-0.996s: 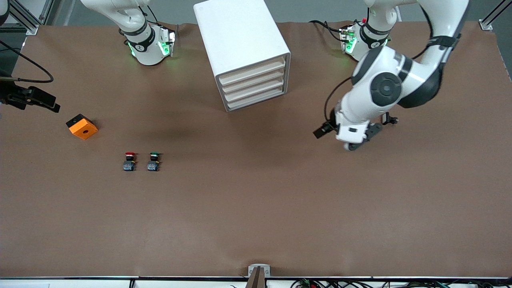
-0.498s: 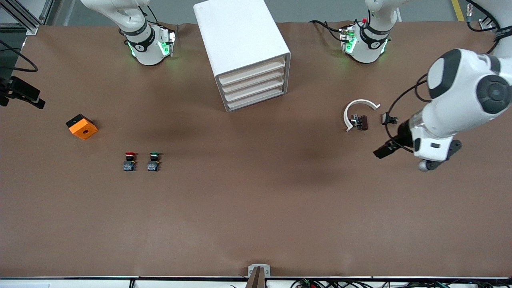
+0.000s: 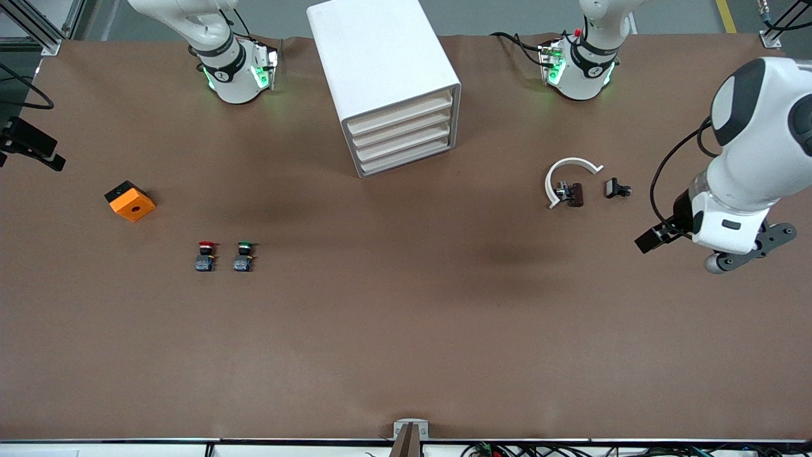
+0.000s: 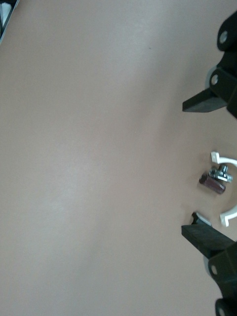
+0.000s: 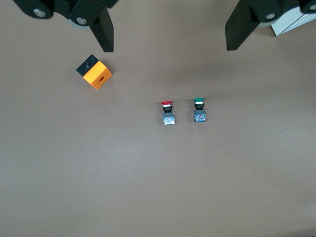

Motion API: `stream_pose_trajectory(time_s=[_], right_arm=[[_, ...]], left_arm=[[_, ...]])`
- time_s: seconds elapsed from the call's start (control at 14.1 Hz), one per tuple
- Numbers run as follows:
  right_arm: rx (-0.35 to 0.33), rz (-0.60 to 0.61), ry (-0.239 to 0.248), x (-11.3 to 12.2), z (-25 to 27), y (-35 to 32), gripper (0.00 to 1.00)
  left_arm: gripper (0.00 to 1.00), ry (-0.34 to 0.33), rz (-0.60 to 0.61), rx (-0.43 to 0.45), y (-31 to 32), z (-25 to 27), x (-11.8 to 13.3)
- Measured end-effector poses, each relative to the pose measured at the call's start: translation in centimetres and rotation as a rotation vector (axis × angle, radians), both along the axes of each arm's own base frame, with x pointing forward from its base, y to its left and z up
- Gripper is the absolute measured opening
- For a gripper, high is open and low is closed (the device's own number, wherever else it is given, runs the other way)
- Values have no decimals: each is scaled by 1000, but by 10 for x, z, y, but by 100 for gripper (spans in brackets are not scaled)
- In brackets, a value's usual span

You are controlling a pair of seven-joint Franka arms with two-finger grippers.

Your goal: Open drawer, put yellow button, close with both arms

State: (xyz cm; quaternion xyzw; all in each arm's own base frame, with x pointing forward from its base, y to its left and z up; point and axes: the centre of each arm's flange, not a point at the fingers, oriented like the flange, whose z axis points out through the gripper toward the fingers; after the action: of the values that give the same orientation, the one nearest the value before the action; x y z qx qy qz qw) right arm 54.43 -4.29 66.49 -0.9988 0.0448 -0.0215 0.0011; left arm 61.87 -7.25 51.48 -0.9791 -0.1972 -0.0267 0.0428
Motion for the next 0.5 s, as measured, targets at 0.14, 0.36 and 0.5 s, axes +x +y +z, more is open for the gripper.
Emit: stream_pose_trajectory(time_s=[0.14,0.36,0.5], right_arm=[[0,1,0,0,0,0,100],[0,2,0,0,0,1,100],[0,4,0,0,0,2,100]], left_arm=[[100,3,-65,35,15,15,-3],[100,17,-159,70,32,45,-18],[100,20,-188,30,39,67,-34]])
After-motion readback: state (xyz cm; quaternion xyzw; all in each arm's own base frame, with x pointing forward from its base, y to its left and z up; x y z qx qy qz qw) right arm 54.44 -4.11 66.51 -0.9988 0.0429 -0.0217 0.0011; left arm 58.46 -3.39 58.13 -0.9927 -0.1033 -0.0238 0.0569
